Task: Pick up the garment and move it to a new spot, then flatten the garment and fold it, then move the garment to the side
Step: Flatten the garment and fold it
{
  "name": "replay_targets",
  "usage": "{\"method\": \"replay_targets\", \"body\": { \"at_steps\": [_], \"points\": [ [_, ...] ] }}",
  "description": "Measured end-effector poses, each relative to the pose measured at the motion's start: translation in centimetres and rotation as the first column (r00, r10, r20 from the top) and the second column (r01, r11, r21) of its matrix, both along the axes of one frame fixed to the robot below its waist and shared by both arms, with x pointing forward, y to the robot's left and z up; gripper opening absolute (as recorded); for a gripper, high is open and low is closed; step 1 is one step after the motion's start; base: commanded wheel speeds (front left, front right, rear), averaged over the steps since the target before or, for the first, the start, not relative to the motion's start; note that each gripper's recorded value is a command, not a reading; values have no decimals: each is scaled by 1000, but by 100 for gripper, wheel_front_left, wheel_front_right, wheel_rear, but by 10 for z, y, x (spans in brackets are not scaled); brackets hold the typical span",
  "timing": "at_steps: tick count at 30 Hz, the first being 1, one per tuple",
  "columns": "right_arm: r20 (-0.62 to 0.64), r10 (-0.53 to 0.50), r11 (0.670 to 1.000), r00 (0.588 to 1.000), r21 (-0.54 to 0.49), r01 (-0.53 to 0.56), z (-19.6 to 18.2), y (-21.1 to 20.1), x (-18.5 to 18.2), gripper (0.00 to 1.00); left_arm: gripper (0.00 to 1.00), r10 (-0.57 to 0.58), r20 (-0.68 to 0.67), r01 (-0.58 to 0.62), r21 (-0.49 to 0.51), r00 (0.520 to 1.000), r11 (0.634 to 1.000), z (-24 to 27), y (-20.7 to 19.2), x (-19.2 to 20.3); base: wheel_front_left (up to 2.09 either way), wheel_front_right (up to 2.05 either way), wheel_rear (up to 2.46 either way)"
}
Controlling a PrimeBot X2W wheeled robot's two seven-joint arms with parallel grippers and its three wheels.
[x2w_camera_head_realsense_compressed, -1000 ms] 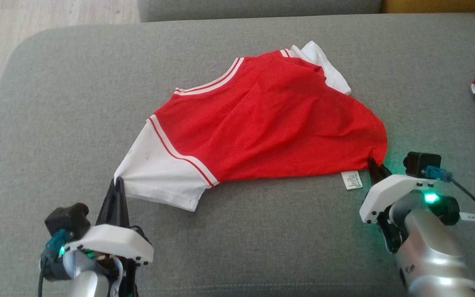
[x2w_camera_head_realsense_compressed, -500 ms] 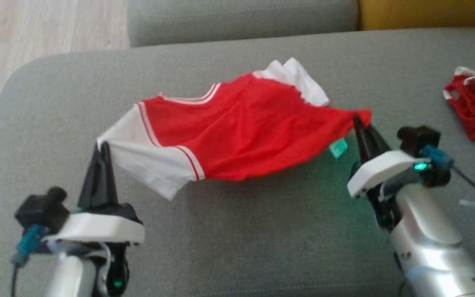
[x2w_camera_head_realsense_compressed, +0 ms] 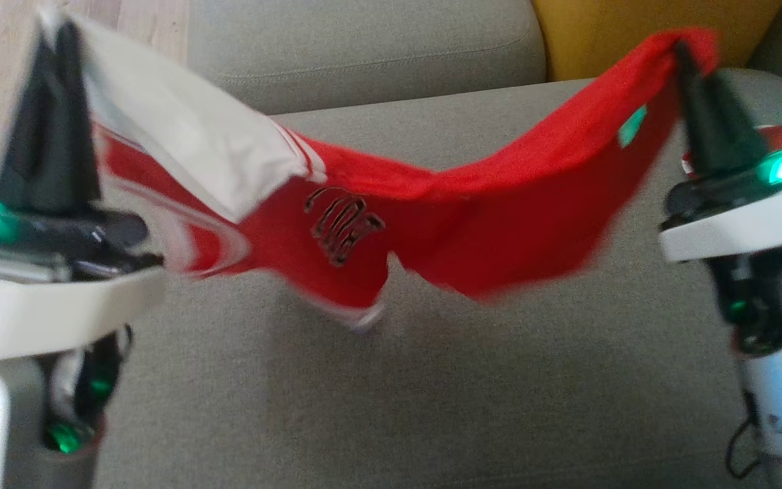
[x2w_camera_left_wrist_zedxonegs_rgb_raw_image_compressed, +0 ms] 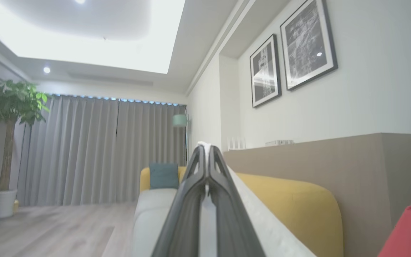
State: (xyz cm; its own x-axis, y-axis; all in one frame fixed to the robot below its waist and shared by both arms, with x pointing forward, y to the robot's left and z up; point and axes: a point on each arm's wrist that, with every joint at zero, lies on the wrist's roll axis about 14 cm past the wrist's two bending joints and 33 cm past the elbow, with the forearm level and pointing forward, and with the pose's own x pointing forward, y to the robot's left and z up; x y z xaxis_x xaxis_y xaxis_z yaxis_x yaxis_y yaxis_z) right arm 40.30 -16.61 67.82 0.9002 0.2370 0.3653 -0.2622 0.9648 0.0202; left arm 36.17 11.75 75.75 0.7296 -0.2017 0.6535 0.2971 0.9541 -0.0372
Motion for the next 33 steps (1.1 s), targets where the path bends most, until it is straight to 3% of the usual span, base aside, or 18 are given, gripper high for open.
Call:
{"method": "replay_targets", "body": {
  "at_steps": [8, 14, 22, 28, 33],
  "points": [
    [224, -66, 996, 972, -51, 79, 85, -19, -45, 0, 0, -44, 246, 19, 102, 968, 995, 84, -11, -30, 0, 0, 0],
    [190, -111, 991, 975, -47, 122, 83, -30, -36, 0, 0, -51, 246, 20, 126, 968, 992, 96, -11, -8, 0, 0, 0],
    [-62, -76, 996, 995, -45, 74, 5, -18, 51, 0, 0, -5, -18, 7, 128, 1000, 992, 38, 2, 108, 0, 0, 0],
    [-19, -63, 993, 998, -106, 60, 15, 3, 143, 0, 0, 39, -30, -33, 189, 999, 981, 33, -2, 182, 0, 0, 0],
    [-11, -93, 973, 996, -212, 88, 13, 18, 202, 0, 0, 114, -2, -112, 175, 993, 978, 44, 9, 225, 0, 0, 0]
  ]
}}
